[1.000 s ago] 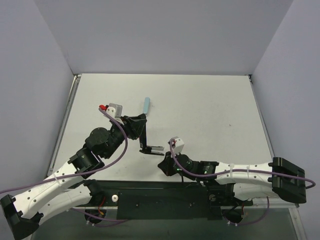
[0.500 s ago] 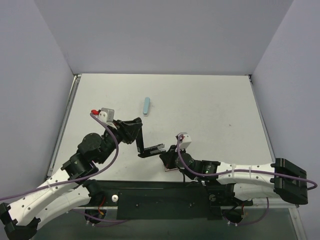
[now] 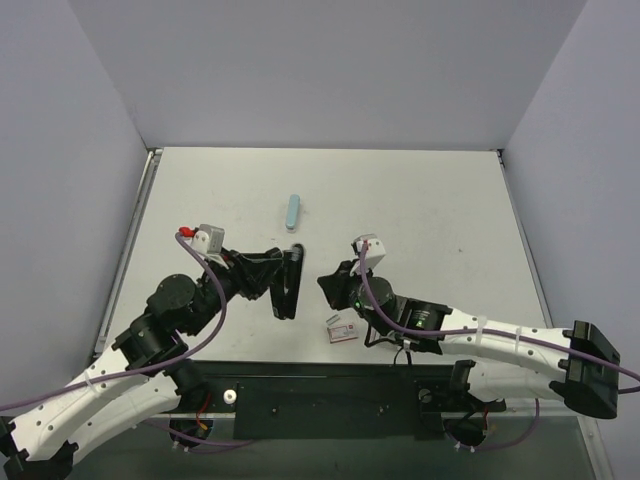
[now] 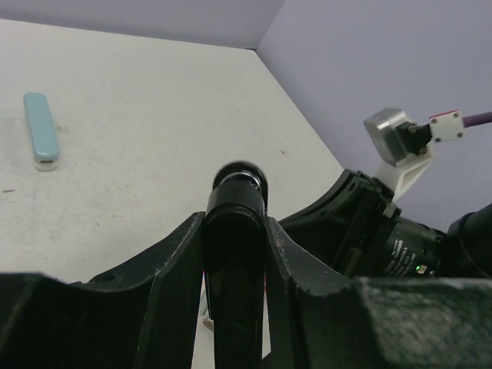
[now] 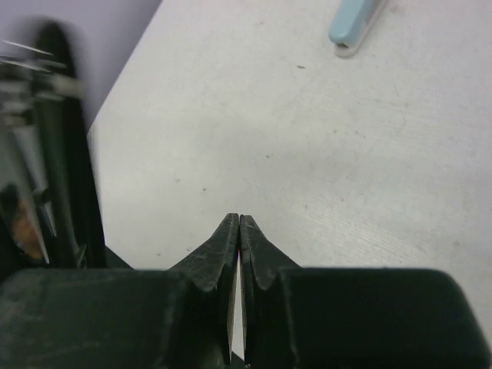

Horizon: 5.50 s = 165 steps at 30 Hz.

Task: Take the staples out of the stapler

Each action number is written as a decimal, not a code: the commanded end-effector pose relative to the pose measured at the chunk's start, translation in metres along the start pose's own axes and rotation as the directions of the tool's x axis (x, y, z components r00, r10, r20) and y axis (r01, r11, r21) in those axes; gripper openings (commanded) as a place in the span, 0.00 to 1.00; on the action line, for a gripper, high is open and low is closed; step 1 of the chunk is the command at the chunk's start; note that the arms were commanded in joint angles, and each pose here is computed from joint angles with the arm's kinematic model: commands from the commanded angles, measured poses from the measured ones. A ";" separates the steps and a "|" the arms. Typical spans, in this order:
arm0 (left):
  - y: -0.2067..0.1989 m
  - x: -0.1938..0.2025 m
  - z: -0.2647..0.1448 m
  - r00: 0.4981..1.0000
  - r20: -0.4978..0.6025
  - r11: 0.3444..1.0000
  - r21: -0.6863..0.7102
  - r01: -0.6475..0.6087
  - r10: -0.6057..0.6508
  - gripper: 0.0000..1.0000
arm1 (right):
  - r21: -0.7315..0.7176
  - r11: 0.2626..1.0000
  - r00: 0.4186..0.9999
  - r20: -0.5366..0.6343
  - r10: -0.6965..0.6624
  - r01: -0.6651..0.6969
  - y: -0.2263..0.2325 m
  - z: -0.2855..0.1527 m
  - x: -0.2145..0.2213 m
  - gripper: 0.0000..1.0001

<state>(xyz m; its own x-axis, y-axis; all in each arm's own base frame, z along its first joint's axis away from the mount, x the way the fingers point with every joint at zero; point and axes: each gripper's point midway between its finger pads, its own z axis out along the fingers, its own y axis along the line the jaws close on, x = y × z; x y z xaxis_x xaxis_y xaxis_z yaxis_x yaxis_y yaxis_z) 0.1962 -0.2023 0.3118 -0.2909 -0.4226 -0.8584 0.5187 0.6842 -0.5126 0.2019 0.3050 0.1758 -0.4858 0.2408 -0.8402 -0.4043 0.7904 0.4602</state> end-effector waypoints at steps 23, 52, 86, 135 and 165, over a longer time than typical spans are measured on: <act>-0.108 -0.015 -0.036 1.000 0.022 0.813 0.582 -0.010 -0.004 0.00 | -0.500 0.814 0.917 -0.092 -0.389 0.295 0.057 -0.117 -0.043 0.00; -0.154 0.035 -0.065 0.975 -0.152 0.525 0.850 0.046 0.159 0.00 | -0.815 0.492 0.794 -0.067 -0.604 0.305 0.141 -0.133 -0.044 0.00; -0.128 -0.012 -0.036 0.979 0.009 0.782 0.600 -0.167 0.203 0.00 | -0.399 0.839 0.914 -0.006 -0.406 0.370 0.036 -0.137 -0.080 0.00; 0.311 -0.010 0.192 0.858 -0.501 0.736 -0.540 -0.408 0.108 0.00 | 0.049 0.987 0.954 -0.265 -0.137 0.155 -0.058 -0.072 0.002 0.00; 0.351 0.012 0.204 0.818 -0.570 0.666 -0.581 -0.468 0.078 0.76 | 0.062 0.991 0.940 -0.329 -0.094 0.121 -0.064 -0.072 0.017 0.06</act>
<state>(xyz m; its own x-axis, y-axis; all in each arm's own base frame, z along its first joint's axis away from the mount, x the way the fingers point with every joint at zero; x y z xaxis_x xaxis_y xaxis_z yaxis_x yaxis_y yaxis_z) 0.5262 -0.0940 0.0662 -0.7595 0.0607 -0.6477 0.0445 0.9982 0.0413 0.1665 0.2184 0.1524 -0.6600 -0.0579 -0.7490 -0.4253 0.8506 0.3091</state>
